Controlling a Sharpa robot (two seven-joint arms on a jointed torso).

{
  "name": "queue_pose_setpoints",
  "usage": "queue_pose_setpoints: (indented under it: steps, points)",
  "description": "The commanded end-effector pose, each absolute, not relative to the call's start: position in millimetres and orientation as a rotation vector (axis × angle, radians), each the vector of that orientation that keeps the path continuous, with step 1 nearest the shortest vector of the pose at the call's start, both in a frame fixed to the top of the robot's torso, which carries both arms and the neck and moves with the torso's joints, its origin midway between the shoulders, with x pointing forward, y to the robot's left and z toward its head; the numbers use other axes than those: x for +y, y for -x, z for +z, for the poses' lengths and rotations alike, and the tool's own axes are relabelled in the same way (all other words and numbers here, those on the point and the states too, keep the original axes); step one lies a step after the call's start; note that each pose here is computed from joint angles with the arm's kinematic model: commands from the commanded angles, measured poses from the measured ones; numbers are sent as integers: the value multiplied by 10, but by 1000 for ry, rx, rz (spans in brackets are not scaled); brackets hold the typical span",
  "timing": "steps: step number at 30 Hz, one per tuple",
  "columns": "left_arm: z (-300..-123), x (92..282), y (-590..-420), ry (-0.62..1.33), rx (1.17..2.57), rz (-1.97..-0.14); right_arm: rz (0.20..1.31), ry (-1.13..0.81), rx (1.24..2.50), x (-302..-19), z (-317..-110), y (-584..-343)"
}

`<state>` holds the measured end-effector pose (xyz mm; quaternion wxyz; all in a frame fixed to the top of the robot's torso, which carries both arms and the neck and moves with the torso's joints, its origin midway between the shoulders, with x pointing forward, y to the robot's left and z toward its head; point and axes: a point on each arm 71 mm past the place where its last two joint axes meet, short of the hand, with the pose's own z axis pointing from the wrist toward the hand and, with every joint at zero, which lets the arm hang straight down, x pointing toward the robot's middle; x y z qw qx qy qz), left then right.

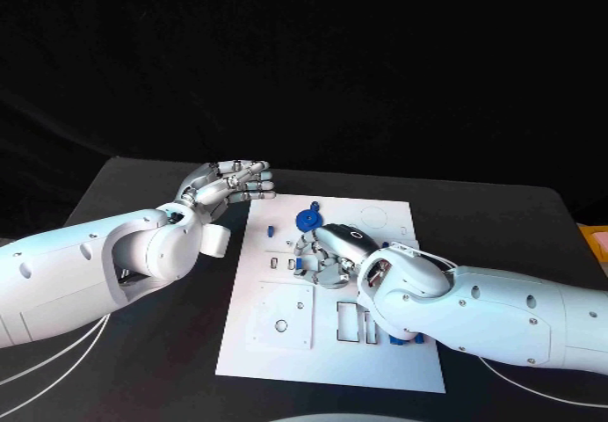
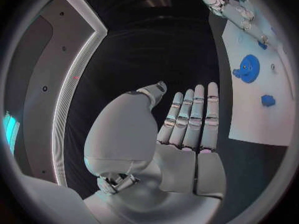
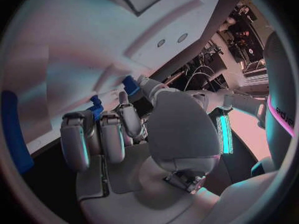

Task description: Assemble the parts on the task board

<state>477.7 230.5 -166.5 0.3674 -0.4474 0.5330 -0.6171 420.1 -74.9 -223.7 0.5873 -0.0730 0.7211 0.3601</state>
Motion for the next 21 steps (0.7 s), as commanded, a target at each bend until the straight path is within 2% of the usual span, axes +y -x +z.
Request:
queue_pose_setpoints:
  steps: [1,9,16,21]
  points:
    - [-1652,2284,-4772,1143,1373,-1610,860,169,1637,-741,-2206,-4187]
    - [-1674,2297,-4786,1098,1429,-1581,938,147,1581,-804,-2125,-4114]
    - [-1761,2313,-4797,928,1643,-1438,1124,21,1661,-1056,-1938,-4163]
    - [-1860,2270,-4796,763,1847,-1265,1182,-132,1712,-1355,-1764,-4279]
